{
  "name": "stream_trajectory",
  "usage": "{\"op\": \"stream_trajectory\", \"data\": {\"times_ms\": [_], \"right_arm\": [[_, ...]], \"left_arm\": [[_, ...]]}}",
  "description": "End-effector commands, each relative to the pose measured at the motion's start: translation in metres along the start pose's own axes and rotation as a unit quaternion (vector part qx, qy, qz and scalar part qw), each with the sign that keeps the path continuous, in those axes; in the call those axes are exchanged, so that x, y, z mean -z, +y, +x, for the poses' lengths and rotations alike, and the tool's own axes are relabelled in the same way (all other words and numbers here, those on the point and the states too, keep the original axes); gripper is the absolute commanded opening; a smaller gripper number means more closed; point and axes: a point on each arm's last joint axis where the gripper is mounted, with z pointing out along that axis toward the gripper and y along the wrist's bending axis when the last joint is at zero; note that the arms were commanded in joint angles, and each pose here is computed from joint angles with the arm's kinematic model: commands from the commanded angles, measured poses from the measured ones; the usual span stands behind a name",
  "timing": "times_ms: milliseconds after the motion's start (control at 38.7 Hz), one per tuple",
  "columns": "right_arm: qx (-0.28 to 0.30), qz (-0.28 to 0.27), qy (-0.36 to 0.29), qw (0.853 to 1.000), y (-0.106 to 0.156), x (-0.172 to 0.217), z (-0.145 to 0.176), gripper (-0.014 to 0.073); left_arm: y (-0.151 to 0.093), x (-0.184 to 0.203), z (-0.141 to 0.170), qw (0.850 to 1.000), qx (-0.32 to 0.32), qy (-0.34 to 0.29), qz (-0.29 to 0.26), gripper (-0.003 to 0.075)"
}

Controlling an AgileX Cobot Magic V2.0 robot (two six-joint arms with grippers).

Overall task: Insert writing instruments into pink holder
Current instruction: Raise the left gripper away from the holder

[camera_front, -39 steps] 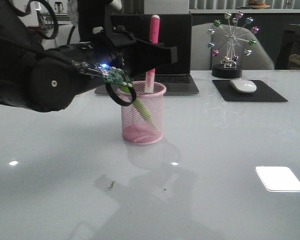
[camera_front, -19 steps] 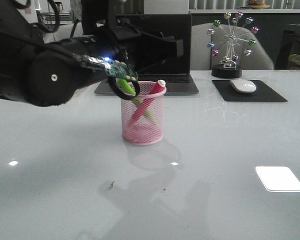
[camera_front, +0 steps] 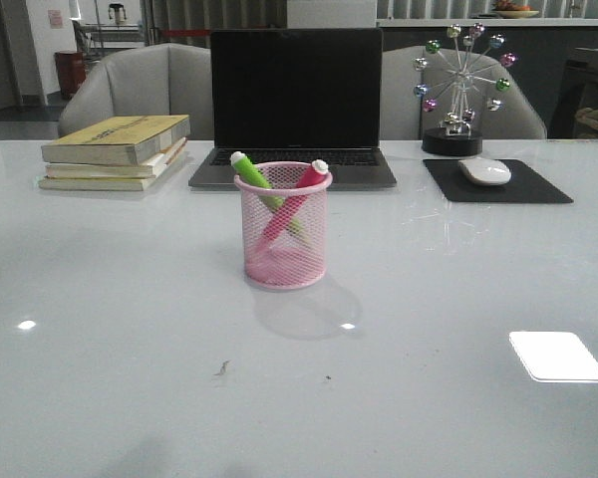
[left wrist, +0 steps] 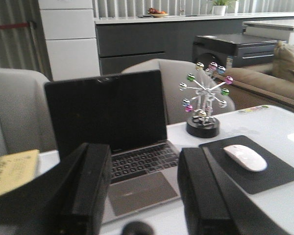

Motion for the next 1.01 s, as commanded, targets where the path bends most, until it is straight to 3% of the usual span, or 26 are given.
{"op": "stream_trajectory", "data": {"times_ms": [0, 233, 414, 646, 982], "right_arm": [[-0.006, 0.015, -0.022, 1.000, -0.003, 0.002, -0.011, 0.0312], [-0.006, 0.012, -0.021, 1.000, -0.002, 0.002, -0.010, 0.0312], [-0.006, 0.007, -0.019, 1.000, -0.001, 0.002, -0.010, 0.0312], [-0.007, -0.006, -0.014, 1.000, 0.001, 0.002, -0.009, 0.0312], [-0.004, -0.047, -0.012, 0.999, 0.013, 0.001, -0.009, 0.0312]], "left_arm": [[0.017, 0.035, -0.057, 0.996, -0.026, -0.077, -0.024, 0.0393], [0.056, 0.104, -0.085, 0.994, -0.041, 0.006, -0.104, 0.0393], [0.062, 0.154, -0.094, 0.987, -0.055, -0.033, -0.148, 0.0382], [0.053, 0.203, -0.067, 0.983, -0.057, -0.038, -0.171, 0.0382], [0.038, 0.245, -0.030, 0.983, -0.052, -0.045, -0.171, 0.0382]]}}
